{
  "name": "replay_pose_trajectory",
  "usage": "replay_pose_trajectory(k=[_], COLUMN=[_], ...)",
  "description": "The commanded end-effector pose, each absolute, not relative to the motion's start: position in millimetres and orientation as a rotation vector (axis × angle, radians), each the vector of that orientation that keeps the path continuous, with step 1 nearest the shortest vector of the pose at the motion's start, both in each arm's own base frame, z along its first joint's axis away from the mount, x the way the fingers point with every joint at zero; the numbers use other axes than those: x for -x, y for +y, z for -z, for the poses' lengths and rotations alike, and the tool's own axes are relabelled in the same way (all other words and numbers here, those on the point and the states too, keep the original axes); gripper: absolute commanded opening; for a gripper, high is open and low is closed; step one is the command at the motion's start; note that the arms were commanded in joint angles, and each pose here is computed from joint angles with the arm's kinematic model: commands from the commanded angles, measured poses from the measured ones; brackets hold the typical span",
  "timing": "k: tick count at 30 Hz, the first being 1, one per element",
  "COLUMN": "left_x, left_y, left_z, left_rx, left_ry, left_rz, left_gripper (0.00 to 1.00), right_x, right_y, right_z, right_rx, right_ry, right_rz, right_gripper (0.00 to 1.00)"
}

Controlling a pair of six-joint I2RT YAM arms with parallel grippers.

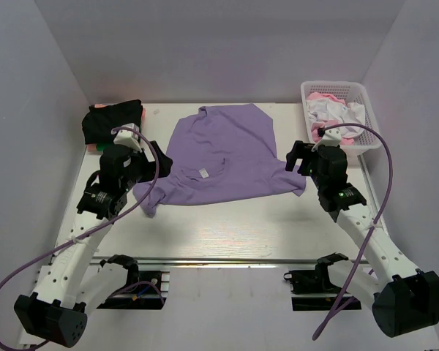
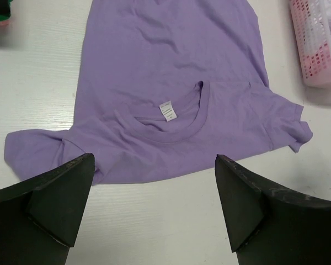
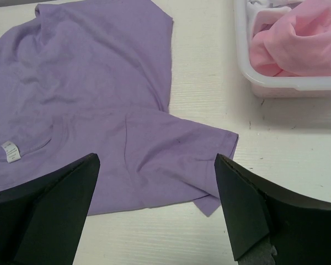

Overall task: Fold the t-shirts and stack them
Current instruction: Flatten out the tshirt

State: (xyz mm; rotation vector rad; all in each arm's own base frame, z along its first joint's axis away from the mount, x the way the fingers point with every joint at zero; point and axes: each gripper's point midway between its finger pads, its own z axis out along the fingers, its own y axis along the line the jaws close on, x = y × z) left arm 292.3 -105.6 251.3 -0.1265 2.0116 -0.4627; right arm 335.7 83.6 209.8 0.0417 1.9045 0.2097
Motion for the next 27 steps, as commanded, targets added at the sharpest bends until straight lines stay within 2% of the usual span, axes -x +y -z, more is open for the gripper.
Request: replay_pose_trajectory(k=[1,8,12,16,27], left_x=[-290,-304,-318,-333,-397], left_y=[-105,-125,-160,-183,-255], left_z=[-256,-240,-209,-208,-141], left_rx=[0.114,0.036,-0.076,-0.138,-0.297], left_ry=[1.999,2.032,2.130,2.116,2.288], left_rz=[0.456,0.529,0.674,0.747,0.631], left_gripper=[1.00,1.00,1.00,1.00,1.00], right_x=[-342,-344,-349,-354,-403], right_y=[81,87,87,90,114], right_z=[-226,-220,-210,-192,-180], right_rx=[-0.067,-0.042,-0.039,-0.018,0.081], right_ry=[1.833,1.844,1.904,1.990,2.122], right_rz=[-0.215,-0.234,-0.213,-0.192,-0.204], right_gripper=[0.90,0.90,0.90,0.90,0.90])
